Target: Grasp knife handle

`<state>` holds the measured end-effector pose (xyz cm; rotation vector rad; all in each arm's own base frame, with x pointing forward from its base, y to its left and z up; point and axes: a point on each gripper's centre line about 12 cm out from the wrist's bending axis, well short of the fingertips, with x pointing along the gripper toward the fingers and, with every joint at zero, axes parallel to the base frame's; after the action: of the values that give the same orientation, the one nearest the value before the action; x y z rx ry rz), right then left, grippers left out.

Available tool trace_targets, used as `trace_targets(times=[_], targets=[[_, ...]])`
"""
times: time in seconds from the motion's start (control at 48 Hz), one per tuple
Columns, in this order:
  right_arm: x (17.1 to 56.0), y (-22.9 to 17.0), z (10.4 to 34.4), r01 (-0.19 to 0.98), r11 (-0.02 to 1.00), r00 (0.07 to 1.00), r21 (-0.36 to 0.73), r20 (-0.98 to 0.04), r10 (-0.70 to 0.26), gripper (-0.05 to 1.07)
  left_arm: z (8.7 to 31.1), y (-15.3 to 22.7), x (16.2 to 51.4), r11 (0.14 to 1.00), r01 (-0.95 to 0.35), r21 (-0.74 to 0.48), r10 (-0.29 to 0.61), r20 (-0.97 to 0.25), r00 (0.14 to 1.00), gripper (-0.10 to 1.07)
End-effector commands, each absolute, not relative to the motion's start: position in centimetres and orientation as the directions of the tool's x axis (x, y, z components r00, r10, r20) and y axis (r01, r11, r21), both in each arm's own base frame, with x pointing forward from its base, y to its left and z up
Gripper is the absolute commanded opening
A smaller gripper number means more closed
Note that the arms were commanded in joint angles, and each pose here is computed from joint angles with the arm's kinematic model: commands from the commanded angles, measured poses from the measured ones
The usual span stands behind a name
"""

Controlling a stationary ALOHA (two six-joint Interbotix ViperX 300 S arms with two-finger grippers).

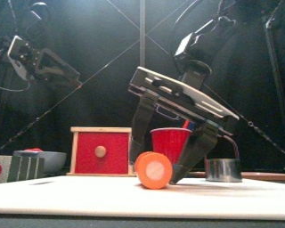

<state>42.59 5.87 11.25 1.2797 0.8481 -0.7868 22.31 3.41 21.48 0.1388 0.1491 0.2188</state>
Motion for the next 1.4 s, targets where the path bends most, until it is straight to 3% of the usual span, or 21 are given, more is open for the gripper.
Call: trace_targets(times=[0.0,0.208,0.396,0.792,1.104,1.375], targets=[[43.1,5.7,12.6,0.853,0.123,0.514,0.507,-0.857,-0.028,0.93,22.2,3.5,22.6,0.965,-0.210,0.157,0.228,-0.107,0.968,0.90],[42.4,5.4,14.6,0.844,0.173,0.523,0.508,-0.850,-0.061,0.93,22.3,3.5,22.7,0.965,-0.212,0.153,0.229,-0.105,0.968,0.90],[42.2,5.1,17.8,0.804,0.225,0.579,0.550,-0.811,-0.088,0.93,22.3,3.5,22.7,0.965,-0.214,0.150,0.231,-0.103,0.967,0.90],[39.9,4.0,21.6,0.703,0.439,0.675,0.559,-0.719,-0.165,0.93,23.3,3.6,23.2,0.965,-0.224,0.136,0.236,-0.078,0.969,0.90],[37.0,3.5,24.1,0.586,0.646,0.756,0.490,-0.617,-0.218,0.93,23.4,3.4,23.2,0.967,-0.220,0.127,0.230,-0.076,0.970,0.90],[34.0,3.2,26.2,0.428,0.844,0.844,0.325,-0.477,-0.244,0.93,23.3,3.4,23.2,0.967,-0.216,0.132,0.228,-0.078,0.971,0.90]])
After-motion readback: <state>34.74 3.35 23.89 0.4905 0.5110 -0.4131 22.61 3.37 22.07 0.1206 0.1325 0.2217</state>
